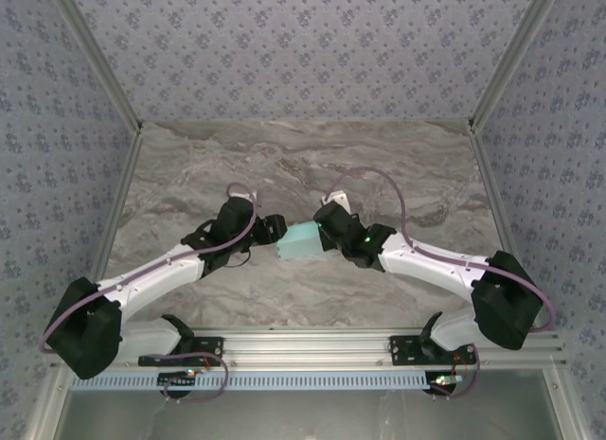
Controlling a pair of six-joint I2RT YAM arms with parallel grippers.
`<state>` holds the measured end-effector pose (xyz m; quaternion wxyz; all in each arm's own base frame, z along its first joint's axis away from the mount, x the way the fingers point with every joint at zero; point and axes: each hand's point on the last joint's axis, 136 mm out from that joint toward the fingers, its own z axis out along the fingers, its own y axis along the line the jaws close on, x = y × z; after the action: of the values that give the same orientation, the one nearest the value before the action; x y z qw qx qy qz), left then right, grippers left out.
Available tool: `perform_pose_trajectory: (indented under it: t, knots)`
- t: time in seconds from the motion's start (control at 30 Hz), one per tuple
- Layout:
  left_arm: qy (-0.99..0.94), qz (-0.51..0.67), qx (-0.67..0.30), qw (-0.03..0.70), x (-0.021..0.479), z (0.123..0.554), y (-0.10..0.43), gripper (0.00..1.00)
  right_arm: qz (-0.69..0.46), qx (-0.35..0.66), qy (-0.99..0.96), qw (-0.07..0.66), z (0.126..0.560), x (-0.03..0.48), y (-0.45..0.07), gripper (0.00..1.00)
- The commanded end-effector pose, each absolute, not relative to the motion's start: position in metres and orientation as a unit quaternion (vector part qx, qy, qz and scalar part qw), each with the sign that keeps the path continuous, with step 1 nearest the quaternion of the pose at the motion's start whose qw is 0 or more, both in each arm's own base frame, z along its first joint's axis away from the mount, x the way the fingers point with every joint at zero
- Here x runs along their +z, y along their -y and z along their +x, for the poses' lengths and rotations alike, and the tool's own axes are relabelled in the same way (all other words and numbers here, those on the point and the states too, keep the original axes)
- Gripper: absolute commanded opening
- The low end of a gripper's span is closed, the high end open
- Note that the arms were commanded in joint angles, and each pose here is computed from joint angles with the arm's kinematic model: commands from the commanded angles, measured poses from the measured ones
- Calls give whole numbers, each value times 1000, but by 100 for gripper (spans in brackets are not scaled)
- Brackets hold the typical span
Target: Fold the paper box
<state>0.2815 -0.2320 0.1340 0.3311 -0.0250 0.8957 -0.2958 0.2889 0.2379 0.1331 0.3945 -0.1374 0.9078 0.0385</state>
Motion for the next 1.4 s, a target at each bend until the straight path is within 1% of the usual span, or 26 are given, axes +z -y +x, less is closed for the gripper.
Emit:
perform_pose_trajectory:
  t: [0.0,0.13,0.3,0.77,0.87,1.0,1.17,1.37]
  knots:
    - [-916,-26,-275,291,102,266,225,61,-148,17,-914,376,280,124,-229,5]
    - [-920,-23,-268,286,94,262,225,60,-151,15,-914,377,280,126,-229,7]
    - [-924,-21,-256,283,86,258,224,60,-160,16,-908,388,280,137,-230,19]
    - [-924,-11,-243,296,90,260,227,60,-180,50,-892,412,271,180,-230,43]
    - [-923,-9,-242,299,92,261,227,60,-188,62,-890,412,274,188,-232,46]
    - [-923,-6,-240,301,93,261,227,60,-196,106,-894,389,283,186,-237,49]
    - [-922,-3,-239,305,96,262,228,60,-179,170,-901,358,301,182,-236,51]
    - [-921,-2,-238,308,98,263,227,60,-158,233,-906,316,316,165,-232,51]
